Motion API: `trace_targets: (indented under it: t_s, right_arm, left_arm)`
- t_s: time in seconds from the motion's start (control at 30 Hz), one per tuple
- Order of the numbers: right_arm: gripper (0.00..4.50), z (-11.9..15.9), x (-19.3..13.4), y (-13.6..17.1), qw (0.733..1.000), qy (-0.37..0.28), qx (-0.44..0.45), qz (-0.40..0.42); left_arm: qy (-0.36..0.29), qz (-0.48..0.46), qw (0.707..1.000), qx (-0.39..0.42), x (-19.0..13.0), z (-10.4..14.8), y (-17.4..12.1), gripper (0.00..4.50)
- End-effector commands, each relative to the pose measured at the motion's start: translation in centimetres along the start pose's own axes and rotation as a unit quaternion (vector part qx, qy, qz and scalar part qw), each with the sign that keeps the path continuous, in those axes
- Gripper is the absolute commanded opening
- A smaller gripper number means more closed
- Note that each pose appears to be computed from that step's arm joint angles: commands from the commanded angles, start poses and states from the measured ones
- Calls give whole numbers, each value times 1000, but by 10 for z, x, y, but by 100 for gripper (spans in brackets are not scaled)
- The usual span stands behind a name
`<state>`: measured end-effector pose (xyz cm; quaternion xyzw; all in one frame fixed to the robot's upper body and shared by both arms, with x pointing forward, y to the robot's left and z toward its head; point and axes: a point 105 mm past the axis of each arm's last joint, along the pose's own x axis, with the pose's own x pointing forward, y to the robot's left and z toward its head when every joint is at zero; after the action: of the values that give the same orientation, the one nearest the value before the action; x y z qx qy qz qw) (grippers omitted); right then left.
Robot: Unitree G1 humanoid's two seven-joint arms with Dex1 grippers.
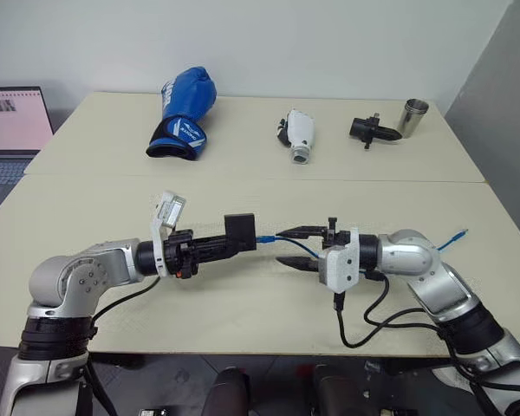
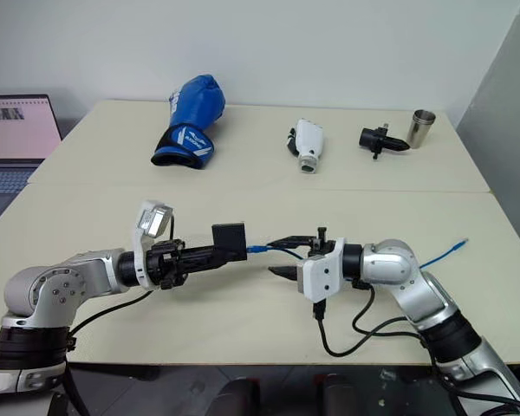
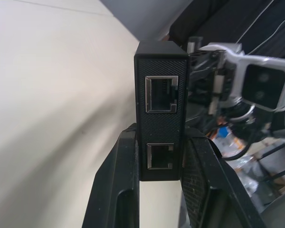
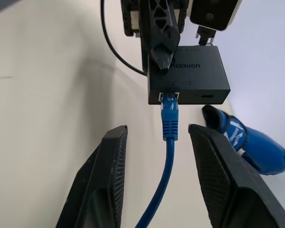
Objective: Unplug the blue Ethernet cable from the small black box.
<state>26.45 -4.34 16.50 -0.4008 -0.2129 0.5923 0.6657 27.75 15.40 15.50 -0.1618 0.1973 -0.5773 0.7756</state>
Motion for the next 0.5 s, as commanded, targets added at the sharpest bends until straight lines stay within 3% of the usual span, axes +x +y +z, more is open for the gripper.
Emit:
trace_targets:
  t_s: [0.03,0.1,0.27,0.5]
  right_arm:
    - [207,18,-9,-15,985,-36,168,-33]
    - [207,19,-6,-20,963,-46,263,-44]
    - [207,16,5,-21,919,-51,389,-37]
    - [207,19,19,-19,891,-60,450,-12]
  left_arm:
    - [26,-20,996,78,-4,4,-5,79]
    - [35,-31,993,106,-4,5,-6,79]
    - [35,-55,987,145,-2,14,-10,79]
    - [40,-61,985,159,2,21,-15,79]
